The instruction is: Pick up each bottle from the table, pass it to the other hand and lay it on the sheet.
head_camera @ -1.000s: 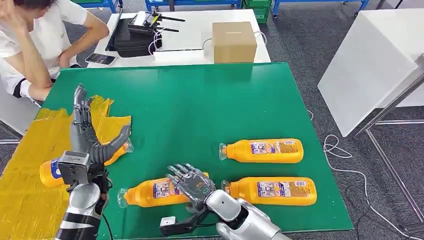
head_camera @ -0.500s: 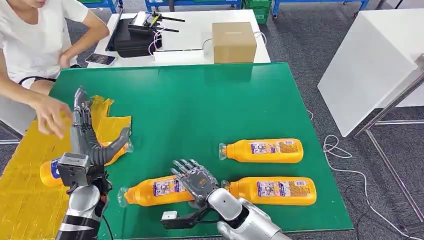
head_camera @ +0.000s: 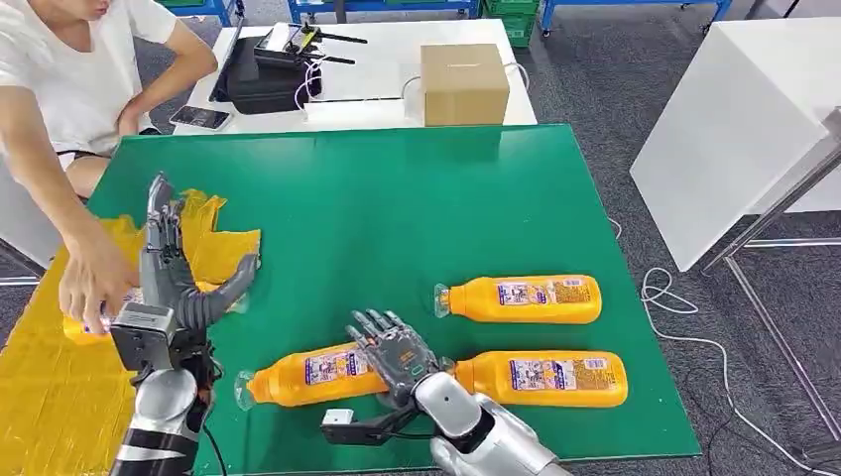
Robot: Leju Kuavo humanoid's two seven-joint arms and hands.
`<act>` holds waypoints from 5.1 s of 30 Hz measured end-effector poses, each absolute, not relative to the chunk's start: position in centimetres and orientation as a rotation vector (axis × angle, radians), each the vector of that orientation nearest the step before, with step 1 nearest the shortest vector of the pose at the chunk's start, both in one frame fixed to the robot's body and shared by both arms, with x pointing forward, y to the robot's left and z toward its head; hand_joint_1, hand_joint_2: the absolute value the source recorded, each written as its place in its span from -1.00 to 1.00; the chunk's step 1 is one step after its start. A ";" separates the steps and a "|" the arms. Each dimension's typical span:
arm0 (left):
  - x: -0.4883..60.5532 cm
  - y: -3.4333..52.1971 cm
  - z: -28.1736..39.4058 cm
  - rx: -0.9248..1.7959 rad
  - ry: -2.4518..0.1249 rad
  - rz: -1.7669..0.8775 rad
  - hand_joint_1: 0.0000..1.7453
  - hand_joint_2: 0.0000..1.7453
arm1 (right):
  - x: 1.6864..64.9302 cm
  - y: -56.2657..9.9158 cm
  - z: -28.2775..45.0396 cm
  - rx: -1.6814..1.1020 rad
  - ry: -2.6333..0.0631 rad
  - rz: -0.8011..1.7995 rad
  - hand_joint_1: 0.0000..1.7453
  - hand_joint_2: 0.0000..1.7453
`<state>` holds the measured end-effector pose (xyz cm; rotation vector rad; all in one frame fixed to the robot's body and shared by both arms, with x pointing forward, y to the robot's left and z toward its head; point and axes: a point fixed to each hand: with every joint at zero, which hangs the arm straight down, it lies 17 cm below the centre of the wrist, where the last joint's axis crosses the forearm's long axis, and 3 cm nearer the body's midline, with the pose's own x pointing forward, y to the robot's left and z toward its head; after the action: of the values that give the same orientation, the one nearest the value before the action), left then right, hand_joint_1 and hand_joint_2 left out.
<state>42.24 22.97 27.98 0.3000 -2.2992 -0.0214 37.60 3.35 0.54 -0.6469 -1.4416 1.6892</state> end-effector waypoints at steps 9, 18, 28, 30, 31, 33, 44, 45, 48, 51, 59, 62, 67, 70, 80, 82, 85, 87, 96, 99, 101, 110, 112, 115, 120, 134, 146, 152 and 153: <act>41.4 22.3 29.7 0.208 -2.365 0.011 -1.00 1.00 | 38.1 3.1 -1.6 -0.579 -1.347 1.755 0.94 1.00; 41.1 22.3 30.5 0.198 -2.385 0.036 -1.00 1.00 | 39.0 3.0 -2.2 -0.555 -1.313 1.776 1.00 1.00; 41.0 22.1 30.7 0.188 -2.391 0.041 -1.00 1.00 | 39.3 2.9 -2.4 -0.554 -1.298 1.788 1.00 1.00; 41.0 22.1 30.7 0.188 -2.391 0.041 -1.00 1.00 | 39.3 3.0 -2.4 -0.553 -1.297 1.788 0.96 1.00; 41.0 22.1 30.7 0.188 -2.391 0.041 -1.00 1.00 | 39.3 2.9 -2.4 -0.554 -1.296 1.789 0.98 1.00; 41.0 22.1 30.7 0.188 -2.392 0.042 -1.00 1.00 | 39.4 2.8 -2.5 -0.555 -1.292 1.790 1.00 1.00; 40.5 22.4 31.1 0.191 -2.406 0.061 -1.00 1.00 | 40.7 2.0 -0.3 -0.649 -1.408 1.583 1.00 1.00; 40.4 22.4 31.2 0.193 -2.409 0.061 -1.00 1.00 | 40.9 1.6 0.0 -0.656 -1.419 1.545 1.00 1.00; 40.0 22.4 31.5 0.195 -2.417 0.065 -1.00 1.00 | 41.0 0.6 0.5 -0.660 -1.441 1.461 1.00 1.00; 39.7 22.5 31.6 0.194 -2.421 0.070 -1.00 1.00 | 41.3 -0.3 1.6 -0.659 -1.486 1.361 1.00 1.00; 38.2 21.2 32.4 0.052 -2.442 0.085 -1.00 1.00 | 42.1 -3.6 7.4 -0.544 -1.723 0.857 1.00 1.00; 37.3 20.6 33.1 0.018 -2.462 0.085 -1.00 1.00 | 42.5 -5.4 8.3 -0.538 -1.740 0.729 1.00 1.00; 36.7 20.1 33.7 -0.009 -2.481 0.085 -1.00 1.00 | 42.7 -6.8 8.9 -0.534 -1.745 0.637 1.00 1.00; 36.2 20.0 34.0 -0.026 -2.491 0.091 -1.00 1.00 | 42.8 -8.1 10.0 -0.512 -1.773 0.517 1.00 1.00; 35.5 17.2 33.3 -0.549 -2.348 0.114 -1.00 1.00 | 42.8 -13.8 13.2 -0.370 -1.843 0.042 1.00 1.00; 35.6 17.0 33.0 -0.572 -2.330 0.101 -1.00 1.00 | 42.8 -14.7 13.5 -0.362 -1.847 0.000 1.00 1.00; 36.4 15.9 31.6 -0.602 -2.241 0.045 -1.00 1.00 | 42.5 -15.5 13.9 -0.296 -1.855 -0.090 1.00 1.00; 37.4 14.9 29.7 -0.588 -2.160 -0.013 -1.00 1.00 | 42.5 -15.7 14.3 -0.252 -1.866 -0.125 1.00 1.00; 40.6 10.6 24.4 -0.677 -1.929 -0.153 -1.00 1.00 | 42.9 -14.7 15.9 -0.153 -1.909 -0.129 1.00 1.00; 41.8 9.7 23.9 -0.704 -1.887 -0.161 -1.00 1.00 | 43.4 -13.2 17.1 -0.101 -1.938 -0.090 1.00 1.00; 42.5 9.4 23.9 -0.710 -1.877 -0.161 -1.00 1.00 | 43.9 -12.0 17.5 -0.063 -1.941 -0.047 1.00 1.00; 43.9 8.6 24.6 -0.751 -1.860 -0.159 -1.00 1.00 | 44.3 -6.7 20.0 0.032 -2.010 0.184 1.00 1.00; 44.0 8.4 24.8 -0.757 -1.862 -0.162 -1.00 1.00 | 44.1 -5.2 19.8 0.044 -2.008 0.253 1.00 1.00; 44.2 8.2 25.0 -0.764 -1.862 -0.168 -1.00 1.00 | 43.7 -3.5 19.4 0.057 -2.004 0.316 1.00 1.00; 44.3 8.1 24.8 -0.766 -1.855 -0.171 -1.00 1.00 | 43.5 -2.2 18.7 0.053 -1.996 0.390 1.00 1.00; 43.8 7.5 25.2 -0.795 -1.874 -0.185 -1.00 1.00 | 43.0 0.6 15.4 -0.025 -1.952 0.573 1.00 1.00; 42.9 6.8 25.7 -0.809 -1.893 -0.201 -1.00 1.00 | 43.0 1.1 14.1 -0.041 -1.922 0.613 1.00 1.00; 42.6 6.8 25.7 -0.808 -1.896 -0.197 -1.00 1.00 | 42.6 1.6 14.1 -0.096 -1.945 0.668 1.00 1.00; 42.6 6.8 25.6 -0.807 -1.896 -0.194 -1.00 1.00 | 42.6 1.7 14.1 -0.105 -1.948 0.673 1.00 1.00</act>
<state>42.62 6.83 25.60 -0.8066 -1.8961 -0.1942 42.62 1.66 14.14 -0.1045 -1.9485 0.6727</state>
